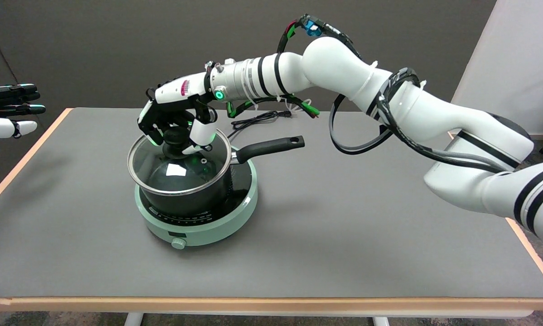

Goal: Place the pot lid onto the pot.

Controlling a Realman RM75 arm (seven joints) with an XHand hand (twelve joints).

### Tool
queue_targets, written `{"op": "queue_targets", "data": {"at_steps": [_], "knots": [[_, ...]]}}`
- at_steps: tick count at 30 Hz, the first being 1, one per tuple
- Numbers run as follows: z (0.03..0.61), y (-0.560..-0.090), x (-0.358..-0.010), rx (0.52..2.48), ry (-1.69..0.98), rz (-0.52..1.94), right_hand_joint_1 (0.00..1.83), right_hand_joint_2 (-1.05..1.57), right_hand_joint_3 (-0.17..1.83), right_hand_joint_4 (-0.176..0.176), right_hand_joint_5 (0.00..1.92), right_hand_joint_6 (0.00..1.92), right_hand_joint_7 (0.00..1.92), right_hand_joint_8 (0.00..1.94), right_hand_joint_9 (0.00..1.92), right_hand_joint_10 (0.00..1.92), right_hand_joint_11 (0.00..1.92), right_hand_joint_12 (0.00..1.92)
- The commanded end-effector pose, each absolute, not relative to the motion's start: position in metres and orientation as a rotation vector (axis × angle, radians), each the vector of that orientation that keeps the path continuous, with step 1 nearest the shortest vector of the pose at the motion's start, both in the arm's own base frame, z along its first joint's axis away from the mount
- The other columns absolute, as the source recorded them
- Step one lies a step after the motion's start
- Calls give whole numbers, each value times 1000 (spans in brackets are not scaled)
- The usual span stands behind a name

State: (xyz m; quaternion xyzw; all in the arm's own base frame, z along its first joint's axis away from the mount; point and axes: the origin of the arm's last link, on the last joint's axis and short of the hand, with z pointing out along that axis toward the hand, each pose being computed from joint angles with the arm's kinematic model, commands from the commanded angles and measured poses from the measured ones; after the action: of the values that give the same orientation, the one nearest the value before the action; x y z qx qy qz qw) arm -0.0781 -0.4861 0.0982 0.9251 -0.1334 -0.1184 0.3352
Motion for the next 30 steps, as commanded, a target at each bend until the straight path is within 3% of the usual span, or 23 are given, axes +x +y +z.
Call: {"op": "queue_targets", "data": {"at_steps": [1,2,5,13,25,26,27,30], "knots": [[100,-485,-76,2417,-356,-296,1493,871,674,176,629,1273,800,1367,742,1712,663,1921],[100,-485,-76,2416,-356,-296,1487,926,562,176,647,1202,785,1328,737,1683,645,1921],[100,-485,-76,2416,-356,-294,1483,963,487,176,658,1150,777,1307,733,1666,600,1921],[101,-485,-76,2416,-356,-293,1482,971,464,176,650,1108,780,1298,738,1644,548,1921],[100,-485,-78,2415,-364,-291,1477,1052,277,176,672,1028,795,1234,735,1578,490,1921],[100,-485,-79,2415,-366,-289,1586,941,471,176,664,1018,801,1033,730,1559,480,1921],[101,-485,-78,2414,-369,-284,1632,900,540,176,664,1011,805,933,727,1545,469,1921],[101,-485,-79,2413,-374,-280,1628,919,503,176,673,1008,808,906,724,1533,457,1921]]}}
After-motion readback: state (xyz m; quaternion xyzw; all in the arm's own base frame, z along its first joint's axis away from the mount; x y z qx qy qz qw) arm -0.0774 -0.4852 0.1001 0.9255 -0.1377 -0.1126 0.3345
